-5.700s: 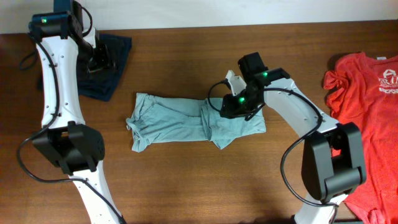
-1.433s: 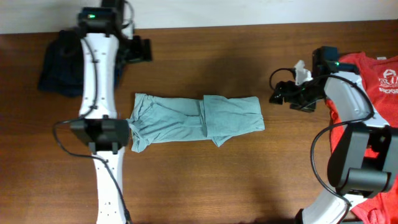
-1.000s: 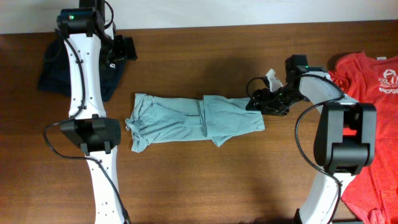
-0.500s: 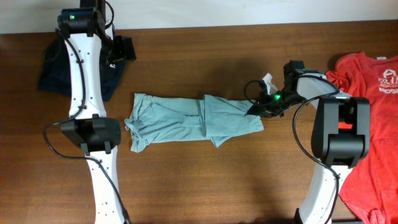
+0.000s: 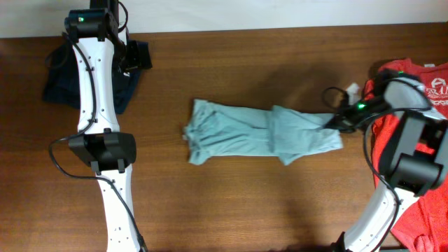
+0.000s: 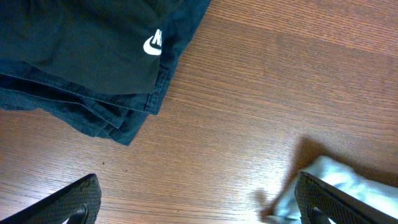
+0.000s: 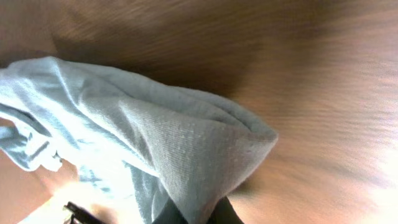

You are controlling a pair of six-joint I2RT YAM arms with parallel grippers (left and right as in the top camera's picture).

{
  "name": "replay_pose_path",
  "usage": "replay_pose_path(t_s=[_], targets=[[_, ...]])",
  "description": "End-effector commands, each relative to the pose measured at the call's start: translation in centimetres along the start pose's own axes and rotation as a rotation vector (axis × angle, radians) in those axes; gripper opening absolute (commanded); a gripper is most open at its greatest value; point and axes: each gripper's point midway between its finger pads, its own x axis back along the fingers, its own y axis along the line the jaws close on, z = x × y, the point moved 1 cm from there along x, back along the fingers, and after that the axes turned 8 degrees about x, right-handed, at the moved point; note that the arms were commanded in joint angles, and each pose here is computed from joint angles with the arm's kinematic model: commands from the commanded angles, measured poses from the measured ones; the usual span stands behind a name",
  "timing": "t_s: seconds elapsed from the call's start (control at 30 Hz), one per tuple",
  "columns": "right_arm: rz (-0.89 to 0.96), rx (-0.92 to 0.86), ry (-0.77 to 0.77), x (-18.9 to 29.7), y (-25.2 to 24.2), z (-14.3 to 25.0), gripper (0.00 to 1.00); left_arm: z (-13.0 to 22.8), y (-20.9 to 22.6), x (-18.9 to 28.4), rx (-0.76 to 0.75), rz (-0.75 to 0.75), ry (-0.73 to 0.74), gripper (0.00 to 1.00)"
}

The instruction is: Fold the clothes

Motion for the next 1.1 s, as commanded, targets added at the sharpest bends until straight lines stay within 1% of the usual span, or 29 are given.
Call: replay_pose_path(t_s=[0.0, 0.17, 0.33, 0.5, 0.6, 0.7, 0.83, 1.07], targets=[[0.112, 0.022, -0.013, 2.9, -1.5, -0.7, 0.04, -0.1, 0.3, 0.6, -0.008, -0.002, -0.008, 0.99], [0.172, 0.036, -0.039, 7.2, -0.3, -1.6, 0.04, -0.1, 0.3, 0.6, -0.008, -0.002, -0.008, 0.99], [0.195, 0.093, -0.09, 11.3, 3.5, -2.4, 0.04, -0.1, 0.3, 0.6, -0.008, -0.002, -0.008, 0.99], [0.273, 0.126, -0.098, 12.9, 6.9, -2.2, 0.04, -0.1, 0.3, 0.6, -0.008, -0.001, -0.008, 0.99], [0.346, 0.146, -0.081, 12.0, 8.7, -2.3, 0.04, -0.1, 0.3, 0.6, -0.008, -0.002, -0.008, 0.99], [0.372, 0.206, -0.051, 10.2, 11.4, -2.1, 0.04, -0.1, 0.3, 0.6, -0.008, -0.002, -0.008, 0.99], [0.46, 0.24, -0.034, 8.1, 14.3, -1.8, 0.04, -0.1, 0.3, 0.6, -0.008, -0.002, -0.008, 0.99], [0.485, 0.364, 0.012, 4.1, 20.0, 0.1, 0.04, -0.1, 0.3, 0.6, -0.008, -0.002, -0.008, 0.99]])
